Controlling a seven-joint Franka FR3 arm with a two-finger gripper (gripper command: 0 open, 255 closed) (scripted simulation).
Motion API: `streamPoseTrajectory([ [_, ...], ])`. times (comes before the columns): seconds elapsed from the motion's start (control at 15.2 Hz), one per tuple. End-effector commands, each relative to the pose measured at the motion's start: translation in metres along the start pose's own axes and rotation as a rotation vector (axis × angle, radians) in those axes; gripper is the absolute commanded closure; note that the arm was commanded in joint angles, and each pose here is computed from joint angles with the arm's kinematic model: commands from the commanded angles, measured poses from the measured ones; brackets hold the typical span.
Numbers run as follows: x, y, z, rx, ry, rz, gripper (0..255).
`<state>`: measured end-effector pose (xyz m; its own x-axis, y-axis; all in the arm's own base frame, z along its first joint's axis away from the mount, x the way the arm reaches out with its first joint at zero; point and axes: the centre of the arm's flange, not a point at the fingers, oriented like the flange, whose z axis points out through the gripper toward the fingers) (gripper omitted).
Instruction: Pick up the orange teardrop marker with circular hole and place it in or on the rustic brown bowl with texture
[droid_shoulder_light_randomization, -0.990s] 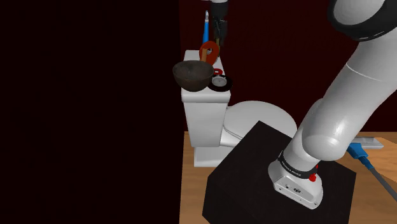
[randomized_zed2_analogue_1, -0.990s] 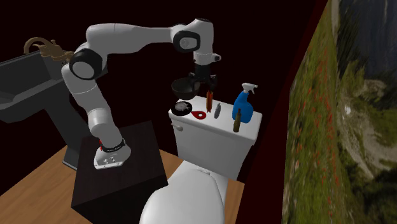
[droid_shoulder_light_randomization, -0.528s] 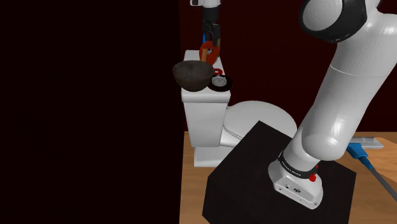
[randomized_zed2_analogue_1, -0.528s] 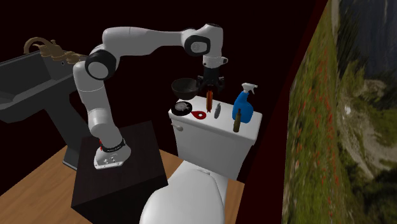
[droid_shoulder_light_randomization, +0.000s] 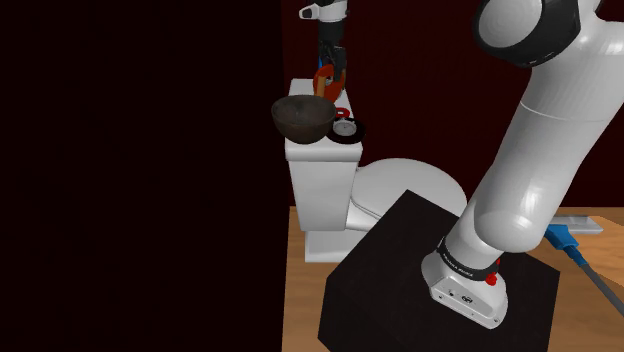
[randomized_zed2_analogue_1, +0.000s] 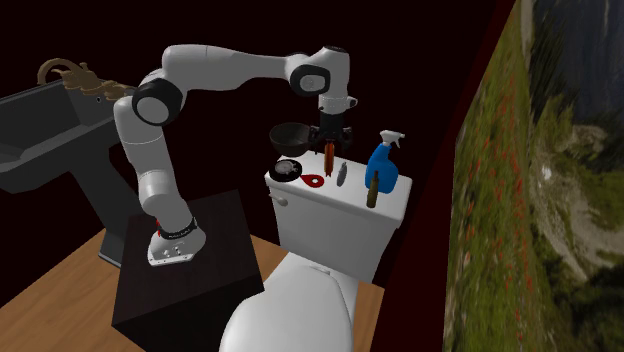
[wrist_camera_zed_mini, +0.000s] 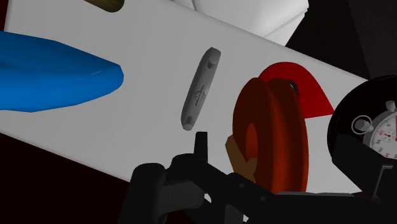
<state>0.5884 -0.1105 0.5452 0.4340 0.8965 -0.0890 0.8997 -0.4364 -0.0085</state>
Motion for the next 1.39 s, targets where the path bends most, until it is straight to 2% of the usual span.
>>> streamPoseTrajectory([
  [0.0,0.0,0.0,0.0,0.0,0.0,0.0,0],
  [0.13,0.0,0.0,0.0,0.0,0.0,0.0,0],
  [0.2,0.0,0.0,0.0,0.0,0.0,0.0,255],
  [0.79,0.0,0.0,0.0,0.0,0.0,0.0,255],
  [1.32,-0.004,0.0,-0.042,0.0,0.0,0.0,255],
])
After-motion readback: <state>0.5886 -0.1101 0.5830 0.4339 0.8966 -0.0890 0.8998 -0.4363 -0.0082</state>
